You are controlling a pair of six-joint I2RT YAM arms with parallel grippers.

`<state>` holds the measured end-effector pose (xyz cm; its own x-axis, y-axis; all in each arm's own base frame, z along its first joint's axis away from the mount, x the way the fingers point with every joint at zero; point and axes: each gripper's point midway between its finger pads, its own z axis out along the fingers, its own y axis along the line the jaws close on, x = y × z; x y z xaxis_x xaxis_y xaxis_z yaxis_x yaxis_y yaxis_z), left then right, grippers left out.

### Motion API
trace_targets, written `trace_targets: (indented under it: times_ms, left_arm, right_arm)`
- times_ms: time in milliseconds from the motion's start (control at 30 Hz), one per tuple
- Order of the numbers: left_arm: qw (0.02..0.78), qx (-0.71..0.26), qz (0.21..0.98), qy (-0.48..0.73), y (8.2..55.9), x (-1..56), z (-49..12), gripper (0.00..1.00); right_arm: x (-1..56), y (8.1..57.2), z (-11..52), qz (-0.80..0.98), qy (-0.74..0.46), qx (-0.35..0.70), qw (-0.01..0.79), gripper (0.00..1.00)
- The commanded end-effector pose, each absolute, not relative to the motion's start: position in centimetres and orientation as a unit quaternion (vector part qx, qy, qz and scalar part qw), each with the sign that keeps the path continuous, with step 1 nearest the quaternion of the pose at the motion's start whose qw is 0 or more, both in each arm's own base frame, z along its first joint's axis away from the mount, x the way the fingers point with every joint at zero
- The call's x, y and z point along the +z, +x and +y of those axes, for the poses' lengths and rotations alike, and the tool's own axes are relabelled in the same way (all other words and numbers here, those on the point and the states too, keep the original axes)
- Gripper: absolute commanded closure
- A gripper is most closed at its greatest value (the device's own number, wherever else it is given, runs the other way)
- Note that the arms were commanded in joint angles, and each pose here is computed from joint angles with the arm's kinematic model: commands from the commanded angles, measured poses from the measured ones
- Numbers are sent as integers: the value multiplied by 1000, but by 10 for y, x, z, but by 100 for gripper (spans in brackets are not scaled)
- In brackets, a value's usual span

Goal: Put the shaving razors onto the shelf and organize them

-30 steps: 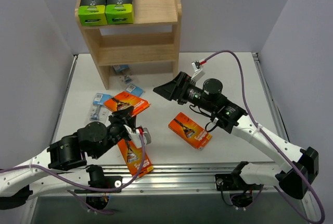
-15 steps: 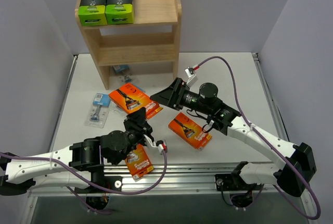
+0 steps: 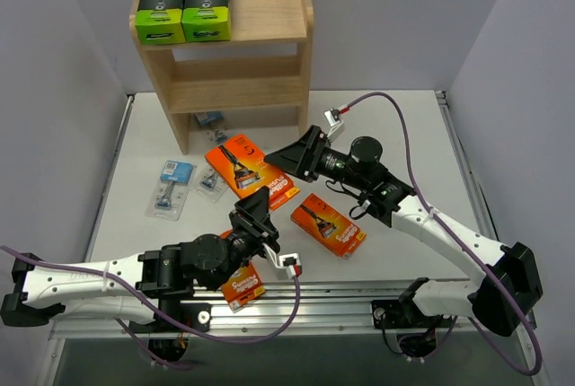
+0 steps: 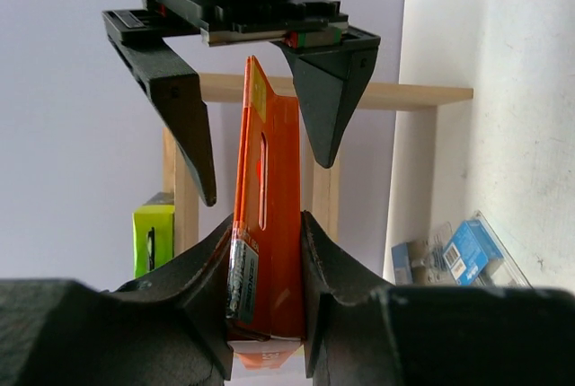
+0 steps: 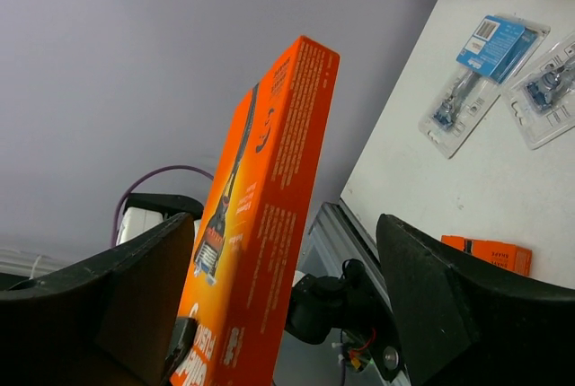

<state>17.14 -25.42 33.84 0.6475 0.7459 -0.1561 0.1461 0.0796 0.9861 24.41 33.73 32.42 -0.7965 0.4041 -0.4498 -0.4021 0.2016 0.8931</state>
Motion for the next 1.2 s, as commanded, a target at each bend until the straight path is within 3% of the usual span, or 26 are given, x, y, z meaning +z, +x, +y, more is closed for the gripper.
trace_targets:
  times_ms: [0,167,400,700,833,900,1067,1167]
  left_arm:
    - [692,213,328,606,165,368,-261,98]
    - [708,187,300,611,155,373,-270,98]
    - [699,174,273,638,148,358,-282,98]
    - [692,179,258,649,146,350,-286,97]
    - [689,182,260,652,147,345,-285,89]
    - [689,183,265,649,148,344,-283,83]
    - [698,179,284,633,150,349,-274,67]
    - [706,179,303,615,154,354,-268,65]
  right_arm:
    - [357,242,337,668,-28,666,330,23]
    - [364,241,334,657,-34,677,329,30]
    - [365,237,336,649,-46,695,305,54]
    - [371,225,336,628,-67,725,275,75]
    - [373,223,334,626,-70,727,273,88]
    - [374,223,332,625,-69,728,274,100]
    - [374,226,324,629,-49,722,284,100]
    - [375,230,318,628,-30,720,294,100]
